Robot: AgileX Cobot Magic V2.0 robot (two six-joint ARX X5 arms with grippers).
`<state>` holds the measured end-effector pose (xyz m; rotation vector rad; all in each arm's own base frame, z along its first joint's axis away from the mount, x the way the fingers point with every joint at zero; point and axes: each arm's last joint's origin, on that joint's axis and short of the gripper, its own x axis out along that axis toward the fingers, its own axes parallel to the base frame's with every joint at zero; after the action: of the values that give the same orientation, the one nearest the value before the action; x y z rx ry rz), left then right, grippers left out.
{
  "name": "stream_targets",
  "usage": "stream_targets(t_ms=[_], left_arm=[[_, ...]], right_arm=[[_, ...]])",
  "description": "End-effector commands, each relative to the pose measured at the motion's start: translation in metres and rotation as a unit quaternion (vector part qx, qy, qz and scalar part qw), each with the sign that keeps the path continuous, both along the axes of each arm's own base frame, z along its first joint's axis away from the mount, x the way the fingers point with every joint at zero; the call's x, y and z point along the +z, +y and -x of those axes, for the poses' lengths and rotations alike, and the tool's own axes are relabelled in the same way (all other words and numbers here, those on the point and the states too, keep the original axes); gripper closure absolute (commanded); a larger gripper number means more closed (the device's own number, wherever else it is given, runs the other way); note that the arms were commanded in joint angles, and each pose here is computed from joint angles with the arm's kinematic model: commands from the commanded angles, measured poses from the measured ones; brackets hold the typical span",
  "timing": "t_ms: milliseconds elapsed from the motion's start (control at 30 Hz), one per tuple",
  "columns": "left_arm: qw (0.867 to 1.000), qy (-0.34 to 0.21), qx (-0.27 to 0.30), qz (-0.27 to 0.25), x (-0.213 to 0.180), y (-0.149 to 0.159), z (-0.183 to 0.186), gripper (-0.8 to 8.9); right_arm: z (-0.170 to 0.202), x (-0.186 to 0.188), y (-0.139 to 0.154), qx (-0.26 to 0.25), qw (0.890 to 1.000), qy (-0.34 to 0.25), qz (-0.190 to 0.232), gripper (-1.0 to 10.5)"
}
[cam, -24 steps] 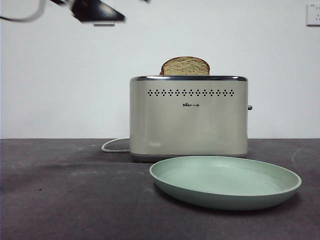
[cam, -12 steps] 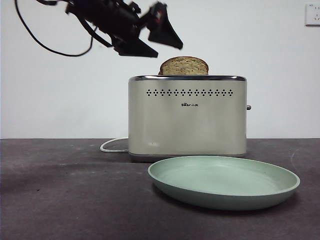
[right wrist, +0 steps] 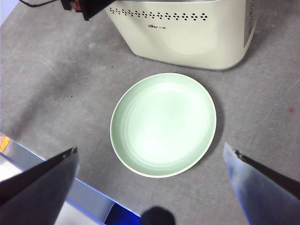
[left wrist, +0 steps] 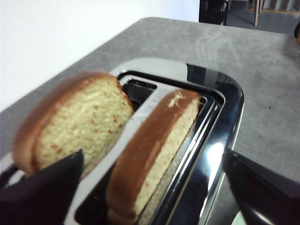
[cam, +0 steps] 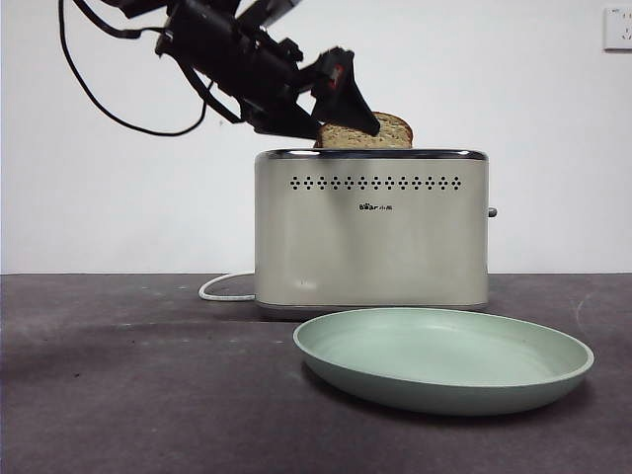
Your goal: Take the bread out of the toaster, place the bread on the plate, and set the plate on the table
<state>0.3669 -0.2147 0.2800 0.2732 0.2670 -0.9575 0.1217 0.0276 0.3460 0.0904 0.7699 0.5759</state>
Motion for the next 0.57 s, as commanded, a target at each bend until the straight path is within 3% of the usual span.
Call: stream_targets(t_ms=[33, 133, 200, 567], left_arm=[[1.000, -0.007, -0.008, -0.002, -0.002, -0.005, 0.000, 5.53], [1.000, -0.009, -0.009, -0.001, -0.002, -0.006, 0.001, 7.49], [1.000, -0.008, -0.009, -0.001, -0.002, -0.006, 0.001, 8.23], [1.000, -0.024, 0.014, 0.010, 0.012, 0.000, 0.003, 8.22]], right_arm=[[-0.001, 0.000, 0.000, 0.000, 1.000, 0.000, -0.001, 2.9], [-0.001, 0.000, 0.000, 0.000, 1.000, 0.001, -0.001, 2.9], [-0.002, -0.001, 0.000, 0.000, 1.000, 0.002, 0.000, 2.9], [-0.001, -0.001, 0.000, 0.000, 1.000, 0.005, 0.000, 2.9]])
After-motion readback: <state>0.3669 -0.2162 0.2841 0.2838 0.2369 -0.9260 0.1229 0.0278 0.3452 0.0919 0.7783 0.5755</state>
